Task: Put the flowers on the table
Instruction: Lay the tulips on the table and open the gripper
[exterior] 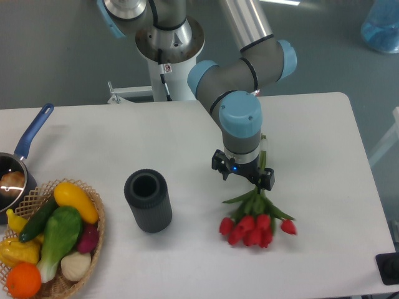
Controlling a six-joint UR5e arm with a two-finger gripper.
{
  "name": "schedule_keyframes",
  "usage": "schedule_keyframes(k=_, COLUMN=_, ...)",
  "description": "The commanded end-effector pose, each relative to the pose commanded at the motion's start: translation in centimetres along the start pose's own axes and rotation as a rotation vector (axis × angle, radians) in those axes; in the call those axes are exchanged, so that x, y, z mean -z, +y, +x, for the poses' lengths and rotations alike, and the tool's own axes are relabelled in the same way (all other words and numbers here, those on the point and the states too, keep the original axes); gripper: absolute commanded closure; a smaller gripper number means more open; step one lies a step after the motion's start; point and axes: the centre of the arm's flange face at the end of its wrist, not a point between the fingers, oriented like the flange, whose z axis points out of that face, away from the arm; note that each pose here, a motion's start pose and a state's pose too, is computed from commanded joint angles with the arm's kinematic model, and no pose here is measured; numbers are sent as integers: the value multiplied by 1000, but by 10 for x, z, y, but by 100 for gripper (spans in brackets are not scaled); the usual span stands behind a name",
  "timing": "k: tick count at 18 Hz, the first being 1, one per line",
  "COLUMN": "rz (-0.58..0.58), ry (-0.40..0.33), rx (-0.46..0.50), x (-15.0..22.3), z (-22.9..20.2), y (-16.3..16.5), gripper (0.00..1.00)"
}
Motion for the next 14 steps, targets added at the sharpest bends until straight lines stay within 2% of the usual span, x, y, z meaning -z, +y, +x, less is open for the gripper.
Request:
schedule_keyframes(k=4, rz=39, ry=-64, rx=18, x=30, z=-25, y=-7, gripper=0)
schedule_keyframes(k=8, rz=60, ry=-116, rx=79, x=53, z=-60, y=19, gripper=0)
schedule_keyframes(k=14, rz=58, ry=-145, rx=15, x=66, z=-78, y=40, gripper=0)
